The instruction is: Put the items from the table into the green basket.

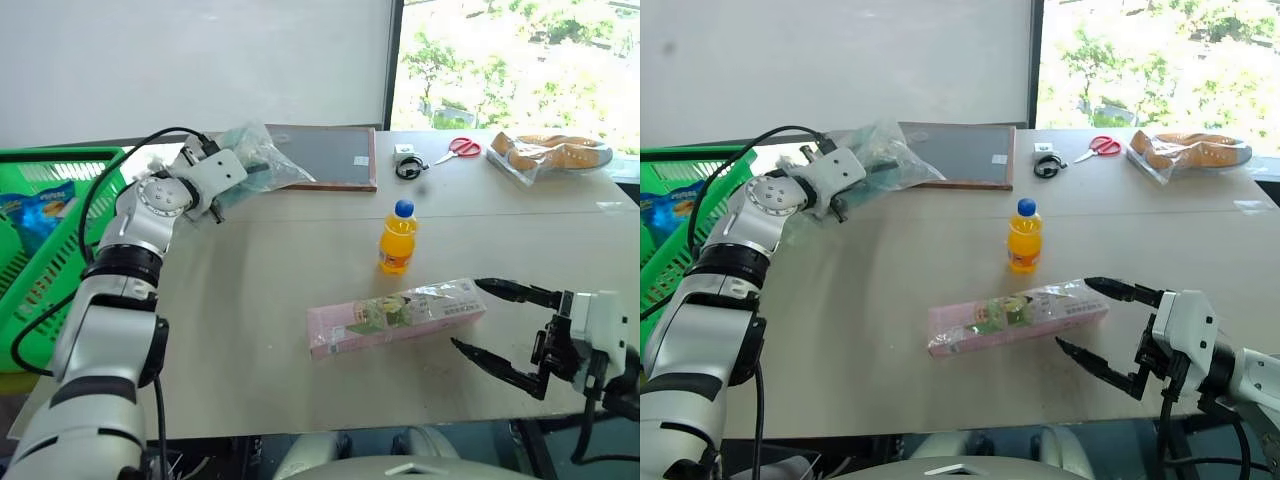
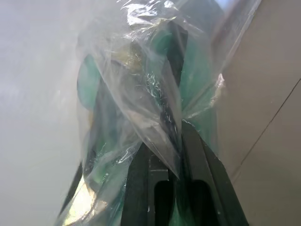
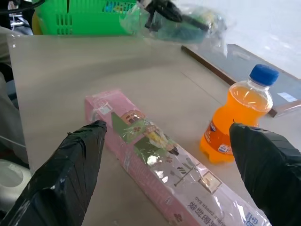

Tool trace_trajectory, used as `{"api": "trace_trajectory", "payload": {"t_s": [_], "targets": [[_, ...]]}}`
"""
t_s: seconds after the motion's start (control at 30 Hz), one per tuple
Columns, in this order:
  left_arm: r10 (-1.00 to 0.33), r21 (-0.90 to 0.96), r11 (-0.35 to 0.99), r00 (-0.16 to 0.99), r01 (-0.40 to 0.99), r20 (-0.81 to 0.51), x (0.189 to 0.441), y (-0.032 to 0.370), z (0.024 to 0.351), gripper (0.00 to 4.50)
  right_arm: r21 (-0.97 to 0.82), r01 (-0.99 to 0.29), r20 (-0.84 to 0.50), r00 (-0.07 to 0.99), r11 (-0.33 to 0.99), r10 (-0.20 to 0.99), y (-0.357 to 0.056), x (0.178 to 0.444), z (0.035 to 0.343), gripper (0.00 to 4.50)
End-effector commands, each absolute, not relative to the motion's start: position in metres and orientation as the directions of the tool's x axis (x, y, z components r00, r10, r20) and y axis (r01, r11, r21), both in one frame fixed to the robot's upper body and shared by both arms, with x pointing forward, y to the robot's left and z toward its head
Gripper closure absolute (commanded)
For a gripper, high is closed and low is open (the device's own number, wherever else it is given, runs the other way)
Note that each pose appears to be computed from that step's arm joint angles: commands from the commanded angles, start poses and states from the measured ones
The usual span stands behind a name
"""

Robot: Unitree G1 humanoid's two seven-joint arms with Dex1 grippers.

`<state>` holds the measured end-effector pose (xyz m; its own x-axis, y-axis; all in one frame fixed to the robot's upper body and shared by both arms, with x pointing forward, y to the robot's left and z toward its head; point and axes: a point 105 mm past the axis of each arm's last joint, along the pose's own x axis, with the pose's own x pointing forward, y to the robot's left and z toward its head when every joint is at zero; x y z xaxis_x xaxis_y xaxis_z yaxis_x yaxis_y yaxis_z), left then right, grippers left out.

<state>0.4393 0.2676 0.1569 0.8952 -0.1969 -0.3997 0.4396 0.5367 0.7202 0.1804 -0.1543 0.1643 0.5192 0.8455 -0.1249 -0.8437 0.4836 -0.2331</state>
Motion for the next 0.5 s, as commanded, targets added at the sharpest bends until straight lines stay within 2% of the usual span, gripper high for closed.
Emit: {"api": "trace_trajectory", "payload": {"t_s": [0.03, 0.1, 0.23, 0.33, 0.5], "targets": [[-0.313, 0.669, 0.591, 0.892, 0.451, -0.325, 0.443, 0.254, 0.186, 2.77, -0.269, -0.838, -0.112, 0.517, 0.475, 0.849, -0.153, 0.179, 0.170, 0.00], [-0.436, 0.548, 0.641, 0.842, 0.538, -0.317, 0.435, 0.245, 0.190, 1.88, -0.267, -0.835, -0.116, 0.524, 0.482, 0.844, -0.155, 0.177, 0.171, 0.00], [-0.626, 0.355, 0.639, 0.729, 0.683, -0.276, 0.400, 0.235, 0.197, 1.88, -0.257, -0.833, -0.129, 0.532, 0.490, 0.837, -0.157, 0.176, 0.166, 0.00], [-0.707, 0.276, 0.604, 0.663, 0.748, -0.246, 0.370, 0.219, 0.199, 1.88, -0.253, -0.833, -0.121, 0.532, 0.493, 0.838, -0.157, 0.178, 0.166, 0.00], [-0.704, 0.210, 0.638, 0.672, 0.741, -0.230, 0.345, 0.198, 0.176, 1.88, -0.257, -0.839, -0.125, 0.521, 0.480, 0.844, -0.160, 0.182, 0.165, 0.00]]}}
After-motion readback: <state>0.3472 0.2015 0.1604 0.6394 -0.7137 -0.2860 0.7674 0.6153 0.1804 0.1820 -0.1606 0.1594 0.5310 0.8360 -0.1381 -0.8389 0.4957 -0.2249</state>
